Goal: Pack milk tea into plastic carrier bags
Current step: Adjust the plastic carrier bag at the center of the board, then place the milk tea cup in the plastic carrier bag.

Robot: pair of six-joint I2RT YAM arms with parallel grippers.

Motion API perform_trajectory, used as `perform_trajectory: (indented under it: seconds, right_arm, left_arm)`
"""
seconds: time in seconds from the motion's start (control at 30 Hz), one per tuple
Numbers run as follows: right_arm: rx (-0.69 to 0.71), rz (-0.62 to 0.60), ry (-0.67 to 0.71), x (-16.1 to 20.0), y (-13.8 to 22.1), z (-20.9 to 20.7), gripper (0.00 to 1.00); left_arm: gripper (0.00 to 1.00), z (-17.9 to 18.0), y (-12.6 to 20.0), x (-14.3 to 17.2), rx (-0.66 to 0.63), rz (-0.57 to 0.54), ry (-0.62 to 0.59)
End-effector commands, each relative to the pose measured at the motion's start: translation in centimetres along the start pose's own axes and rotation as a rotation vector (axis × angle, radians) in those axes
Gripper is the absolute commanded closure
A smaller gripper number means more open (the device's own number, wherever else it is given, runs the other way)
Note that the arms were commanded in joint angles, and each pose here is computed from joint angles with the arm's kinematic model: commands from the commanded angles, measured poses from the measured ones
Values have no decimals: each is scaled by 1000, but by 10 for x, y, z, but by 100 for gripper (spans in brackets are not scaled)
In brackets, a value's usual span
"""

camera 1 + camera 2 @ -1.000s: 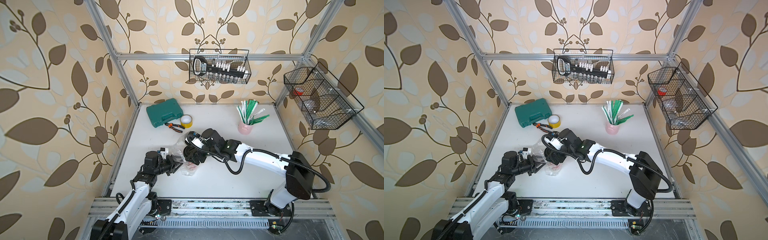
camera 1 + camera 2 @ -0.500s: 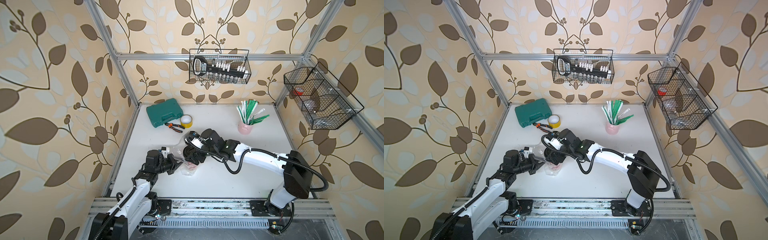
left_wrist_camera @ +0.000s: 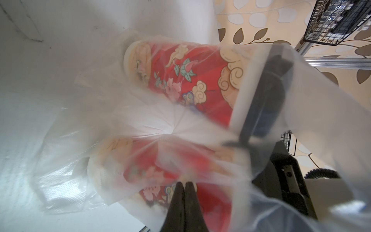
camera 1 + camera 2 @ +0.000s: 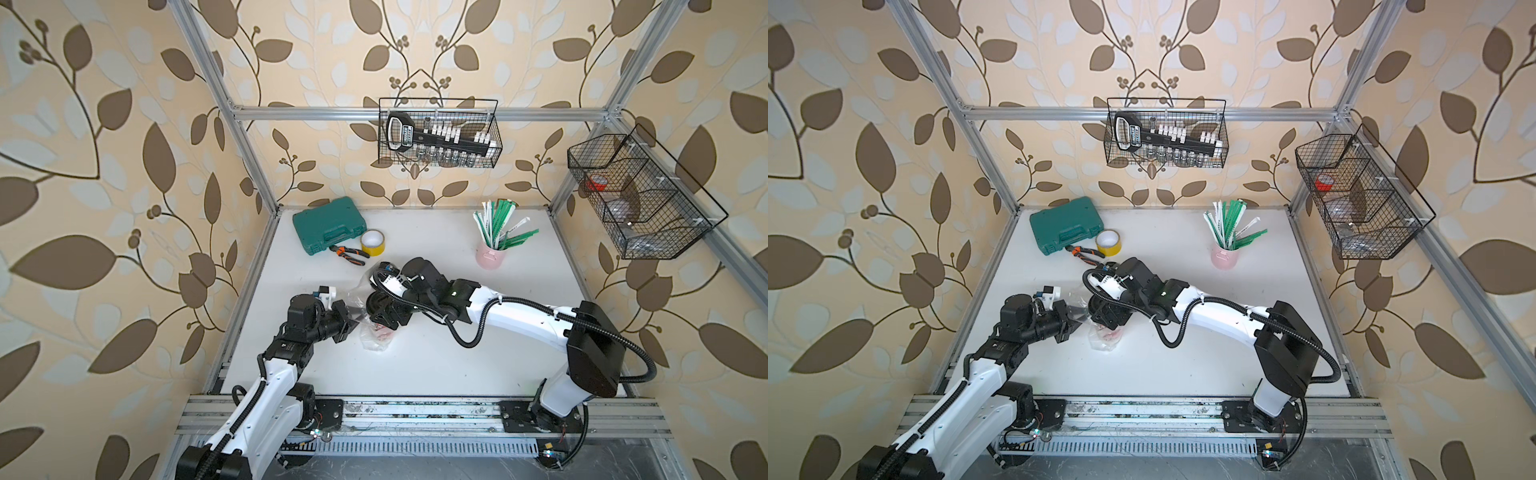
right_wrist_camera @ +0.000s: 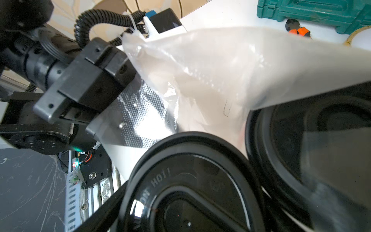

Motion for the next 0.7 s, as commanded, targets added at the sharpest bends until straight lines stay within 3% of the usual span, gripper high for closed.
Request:
perform_trajectory:
  seconds: [0.0, 0.07, 0.1, 0.23, 0.47, 0.67]
  right_arm:
    - [14, -8, -3, -1, 3, -3, 29]
    - [12, -6, -4, -1, 3, -3, 29]
    - [11, -7, -3, -1, 3, -3, 29]
    - [12, -8, -2, -1, 3, -3, 29]
    - [8, -14, -1, -1, 4, -3, 29]
    - [7, -10, -1, 0, 3, -3, 29]
  left_arm:
    - [78, -12, 4, 0, -12, -12, -45]
    - [64, -16, 7, 0, -24, -21, -58]
    - [48, -17, 8, 0, -30, -28, -66]
    - [32, -26, 12, -2, -26, -57, -94]
    - [20, -52, 28, 2, 69, -125, -154]
    - [21, -52, 15, -7, 47, -73, -149]
Point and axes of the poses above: each gripper's point midway between its finger pads, its own y axis back along the fingers, its own z axis along the line the jaws close on, x = y × z, the point moved 10 cm from there along y, back along the fingers, and after that the axes turned 3 degrees about y, right-handed, at the moved point
